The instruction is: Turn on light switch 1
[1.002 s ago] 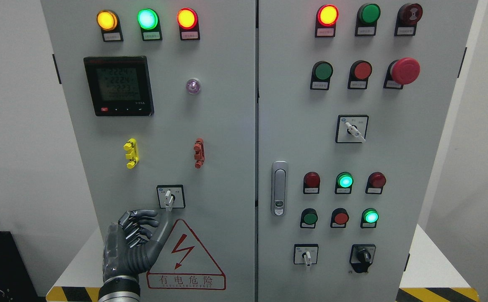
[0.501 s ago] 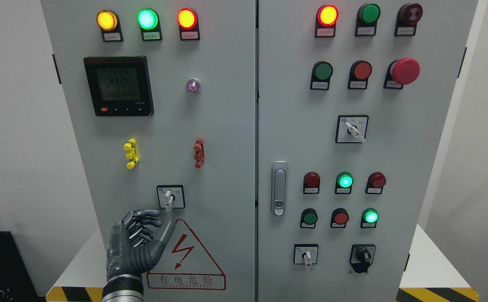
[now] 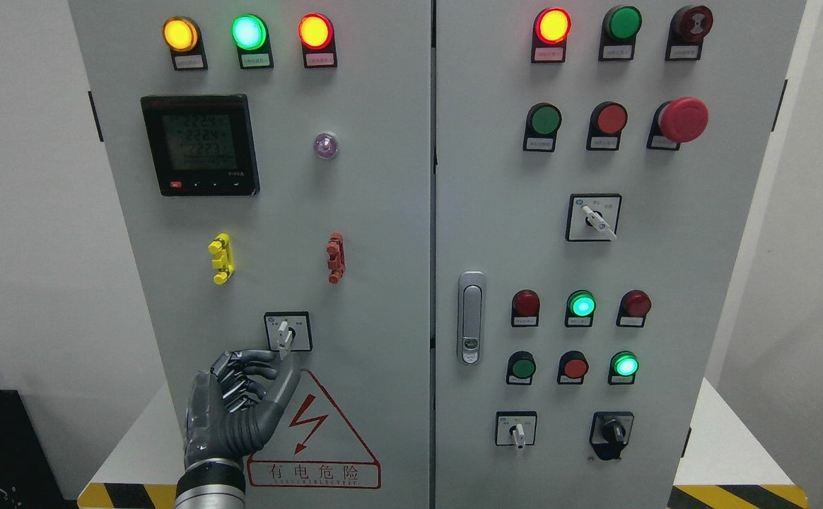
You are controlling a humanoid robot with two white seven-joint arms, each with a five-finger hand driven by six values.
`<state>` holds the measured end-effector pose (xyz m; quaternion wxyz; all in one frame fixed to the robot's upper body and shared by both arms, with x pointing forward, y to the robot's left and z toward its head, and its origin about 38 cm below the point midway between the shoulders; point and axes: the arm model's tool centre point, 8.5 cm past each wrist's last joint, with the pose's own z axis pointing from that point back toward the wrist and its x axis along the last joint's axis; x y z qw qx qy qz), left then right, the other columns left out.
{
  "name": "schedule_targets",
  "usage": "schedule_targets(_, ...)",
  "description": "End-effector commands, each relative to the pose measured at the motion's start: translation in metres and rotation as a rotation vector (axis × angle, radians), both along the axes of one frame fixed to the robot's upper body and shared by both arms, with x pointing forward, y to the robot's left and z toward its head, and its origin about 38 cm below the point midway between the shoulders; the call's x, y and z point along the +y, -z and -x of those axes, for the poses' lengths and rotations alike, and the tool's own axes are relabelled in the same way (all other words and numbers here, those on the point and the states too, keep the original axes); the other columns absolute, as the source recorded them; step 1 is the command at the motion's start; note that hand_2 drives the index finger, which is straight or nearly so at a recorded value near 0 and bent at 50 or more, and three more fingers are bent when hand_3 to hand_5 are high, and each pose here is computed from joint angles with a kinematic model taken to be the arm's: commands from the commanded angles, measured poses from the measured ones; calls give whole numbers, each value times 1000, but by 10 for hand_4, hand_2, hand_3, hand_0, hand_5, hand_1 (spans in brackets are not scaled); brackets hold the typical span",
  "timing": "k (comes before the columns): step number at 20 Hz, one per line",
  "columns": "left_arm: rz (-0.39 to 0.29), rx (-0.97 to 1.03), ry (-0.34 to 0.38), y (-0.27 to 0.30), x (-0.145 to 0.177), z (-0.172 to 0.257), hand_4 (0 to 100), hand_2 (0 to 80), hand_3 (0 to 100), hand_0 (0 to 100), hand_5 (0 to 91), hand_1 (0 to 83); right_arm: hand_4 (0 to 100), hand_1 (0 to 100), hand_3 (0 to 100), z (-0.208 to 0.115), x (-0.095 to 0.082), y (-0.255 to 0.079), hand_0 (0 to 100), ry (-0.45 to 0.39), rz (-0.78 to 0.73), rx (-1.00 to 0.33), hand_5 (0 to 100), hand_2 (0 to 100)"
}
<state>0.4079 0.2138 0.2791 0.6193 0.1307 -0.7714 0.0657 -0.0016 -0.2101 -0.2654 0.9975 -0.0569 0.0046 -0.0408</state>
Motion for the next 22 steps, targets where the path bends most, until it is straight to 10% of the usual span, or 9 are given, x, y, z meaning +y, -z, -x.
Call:
schedule_targets(1,-5,-2,15,-2,-6,-4,828,494,702,183,808,712,0,0,0,0,0,0,304,0,0,1,0,0)
schedule_targets(22,3,15,20,-6,-9,-7,835,504,711,187,808,686,0,0,0,0,0,0,304,0,0,1,0,0)
